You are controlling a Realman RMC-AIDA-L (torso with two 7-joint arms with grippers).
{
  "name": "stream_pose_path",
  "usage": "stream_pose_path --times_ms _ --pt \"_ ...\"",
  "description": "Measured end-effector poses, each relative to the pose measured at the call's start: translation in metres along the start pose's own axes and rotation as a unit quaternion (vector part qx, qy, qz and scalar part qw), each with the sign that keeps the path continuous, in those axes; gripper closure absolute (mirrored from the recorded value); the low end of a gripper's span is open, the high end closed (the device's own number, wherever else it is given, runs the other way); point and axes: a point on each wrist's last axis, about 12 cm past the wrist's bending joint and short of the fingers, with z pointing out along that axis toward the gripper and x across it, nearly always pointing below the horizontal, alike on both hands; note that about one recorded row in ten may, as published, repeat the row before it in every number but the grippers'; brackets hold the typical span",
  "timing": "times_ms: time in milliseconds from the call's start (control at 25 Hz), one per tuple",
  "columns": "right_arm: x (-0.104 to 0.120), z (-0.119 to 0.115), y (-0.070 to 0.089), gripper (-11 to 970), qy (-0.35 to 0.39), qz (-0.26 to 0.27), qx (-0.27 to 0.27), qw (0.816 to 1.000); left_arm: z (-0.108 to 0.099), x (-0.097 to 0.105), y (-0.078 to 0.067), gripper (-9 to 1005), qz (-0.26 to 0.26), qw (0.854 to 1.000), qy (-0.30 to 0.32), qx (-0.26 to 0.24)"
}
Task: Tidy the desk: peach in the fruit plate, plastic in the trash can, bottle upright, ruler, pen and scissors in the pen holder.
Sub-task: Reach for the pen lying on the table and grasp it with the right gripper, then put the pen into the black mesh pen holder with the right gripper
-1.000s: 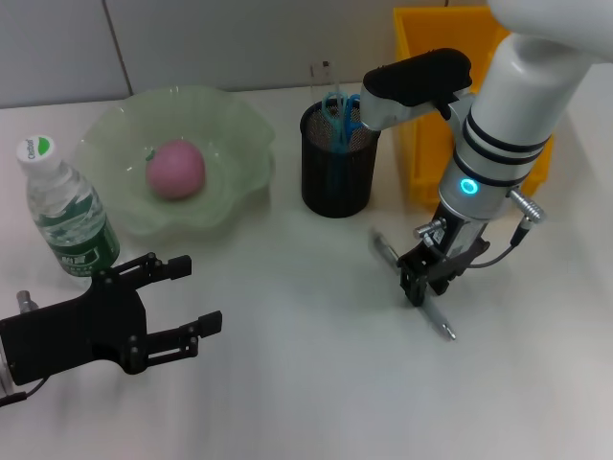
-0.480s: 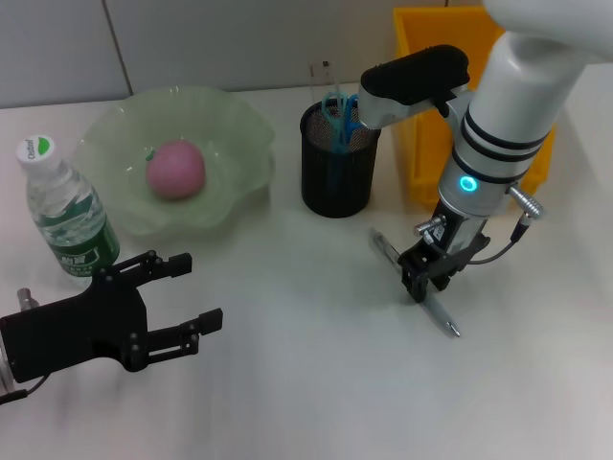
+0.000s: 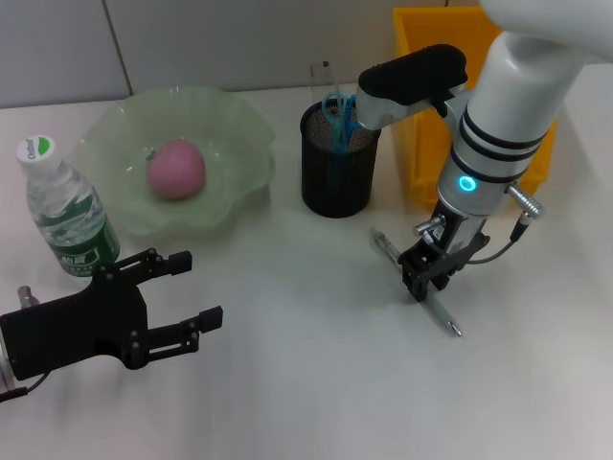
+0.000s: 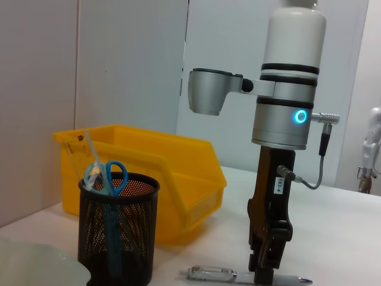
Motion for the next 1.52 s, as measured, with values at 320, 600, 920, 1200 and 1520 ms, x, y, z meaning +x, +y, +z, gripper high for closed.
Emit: stream_pose_path --times_ms 320,600,920,1200,1520 --pt "0.0000 0.0008 0.0021 716 0.001 -0.005 0.001 1.000 -0.0001 -0.0003 0.0006 184 0.001 1.000 0.001 0.000" --pt "0.0008 0.0017 0.0018 738 0.002 -0.005 0.000 1.000 -0.0001 -0.0001 0.0004 184 0.001 1.000 0.002 0.001" --pt "0.0021 0.0032 0.0018 763 0.006 -0.010 0.005 1.000 0.0005 0.0000 0.0000 184 0.000 1.000 0.001 0.001" --pt "0.0020 0.0031 0.0020 764 0.006 -0.011 0.006 1.000 0.0004 0.0003 -0.0003 184 0.000 1.000 0.001 0.001" --pt "0.0025 0.0036 0.0015 775 0.006 -0.009 0.005 1.000 0.0005 0.0003 -0.0003 183 -0.001 1.000 0.000 0.000"
